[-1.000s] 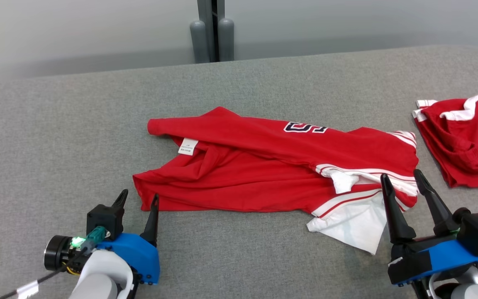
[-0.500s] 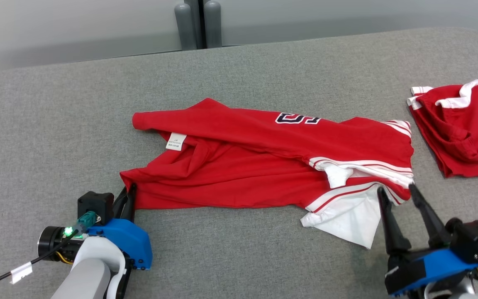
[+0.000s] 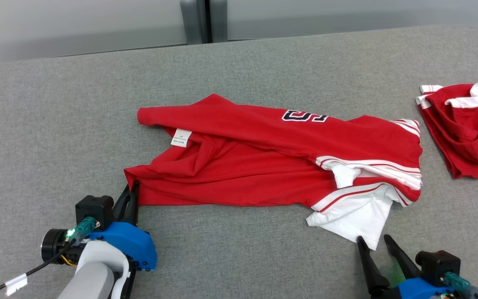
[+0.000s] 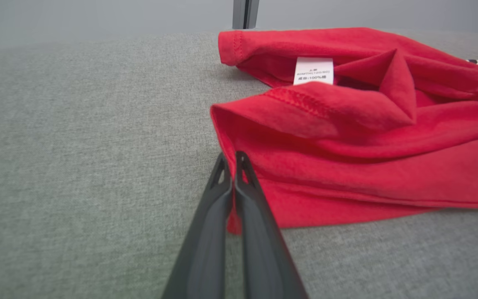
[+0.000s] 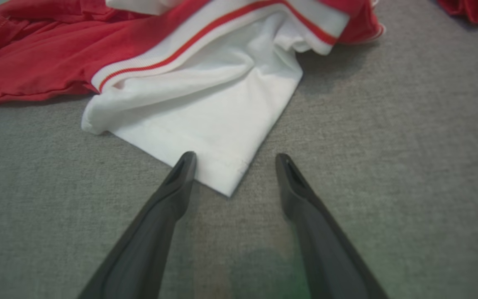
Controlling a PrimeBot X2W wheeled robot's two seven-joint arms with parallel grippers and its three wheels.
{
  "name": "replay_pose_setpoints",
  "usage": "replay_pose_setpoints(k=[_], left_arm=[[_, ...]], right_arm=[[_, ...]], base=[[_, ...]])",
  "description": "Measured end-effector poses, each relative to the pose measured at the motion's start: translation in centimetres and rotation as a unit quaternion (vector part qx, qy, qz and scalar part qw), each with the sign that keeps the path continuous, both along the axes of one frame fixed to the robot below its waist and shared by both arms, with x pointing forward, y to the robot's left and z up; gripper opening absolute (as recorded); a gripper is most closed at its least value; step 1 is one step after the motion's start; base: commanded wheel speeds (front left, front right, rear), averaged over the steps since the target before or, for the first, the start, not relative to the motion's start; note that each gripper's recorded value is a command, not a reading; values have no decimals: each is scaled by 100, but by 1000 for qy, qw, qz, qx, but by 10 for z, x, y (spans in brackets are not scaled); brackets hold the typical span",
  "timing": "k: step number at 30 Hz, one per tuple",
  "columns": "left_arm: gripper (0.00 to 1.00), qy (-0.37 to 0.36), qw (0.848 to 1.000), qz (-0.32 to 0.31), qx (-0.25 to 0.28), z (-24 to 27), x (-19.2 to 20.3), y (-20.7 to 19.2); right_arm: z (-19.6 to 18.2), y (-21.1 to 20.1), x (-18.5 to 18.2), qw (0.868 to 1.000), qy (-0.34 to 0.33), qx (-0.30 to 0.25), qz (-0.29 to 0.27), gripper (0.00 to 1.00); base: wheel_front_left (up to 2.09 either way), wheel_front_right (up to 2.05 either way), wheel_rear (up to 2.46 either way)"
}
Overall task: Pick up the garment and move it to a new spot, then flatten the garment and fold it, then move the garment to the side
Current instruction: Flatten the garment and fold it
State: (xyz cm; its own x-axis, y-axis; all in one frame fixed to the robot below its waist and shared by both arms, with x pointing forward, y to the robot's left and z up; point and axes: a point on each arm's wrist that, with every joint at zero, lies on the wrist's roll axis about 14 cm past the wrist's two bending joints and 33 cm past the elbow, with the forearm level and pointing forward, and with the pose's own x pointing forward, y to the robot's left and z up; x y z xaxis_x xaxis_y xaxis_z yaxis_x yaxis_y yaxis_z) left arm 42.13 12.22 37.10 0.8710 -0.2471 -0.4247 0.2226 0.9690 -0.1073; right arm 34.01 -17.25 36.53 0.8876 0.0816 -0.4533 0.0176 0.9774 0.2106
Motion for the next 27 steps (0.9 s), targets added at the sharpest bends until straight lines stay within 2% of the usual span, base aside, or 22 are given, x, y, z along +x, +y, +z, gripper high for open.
replay_pose_setpoints(k=[2, 3, 4, 9, 13, 16, 19, 22, 27], left_arm=[[0, -2, 1000, 1, -3, 0, -1, 1], [0, -6, 1000, 3, -4, 2, -1, 2], [0, -12, 1000, 4, -6, 4, -1, 2], [0, -67, 998, 16, -15, 28, 8, 9], [0, -125, 992, 20, -17, 62, 13, 13], [0, -187, 982, 24, -26, 103, 18, 15], [0, -247, 969, 15, -25, 146, 20, 17], [0, -308, 951, 9, -15, 191, 19, 20], [0, -420, 907, 2, 5, 278, 13, 23]], right_arm=[[-4, 5, 3, 1000, 6, 7, 5, 100], [-6, 9, 3, 1000, 11, 11, 10, 79], [-6, 11, 5, 1000, 11, 15, 12, 0], [15, 19, 19, 999, -35, 27, 18, 0], [64, -6, 43, 992, -130, 4, 1, 0], [109, -23, 56, 979, -205, -21, -6, 0], [169, -37, 68, 955, -292, -53, -9, 0], [230, -49, 72, 924, -371, -93, -11, 0], [332, -63, 64, 859, -490, -150, -18, 0]], base=[[0, 0, 0], [0, 0, 0], [0, 0, 0], [0, 0, 0], [0, 0, 0], [0, 0, 0], [0, 0, 0], [0, 0, 0], [0, 0, 0]])
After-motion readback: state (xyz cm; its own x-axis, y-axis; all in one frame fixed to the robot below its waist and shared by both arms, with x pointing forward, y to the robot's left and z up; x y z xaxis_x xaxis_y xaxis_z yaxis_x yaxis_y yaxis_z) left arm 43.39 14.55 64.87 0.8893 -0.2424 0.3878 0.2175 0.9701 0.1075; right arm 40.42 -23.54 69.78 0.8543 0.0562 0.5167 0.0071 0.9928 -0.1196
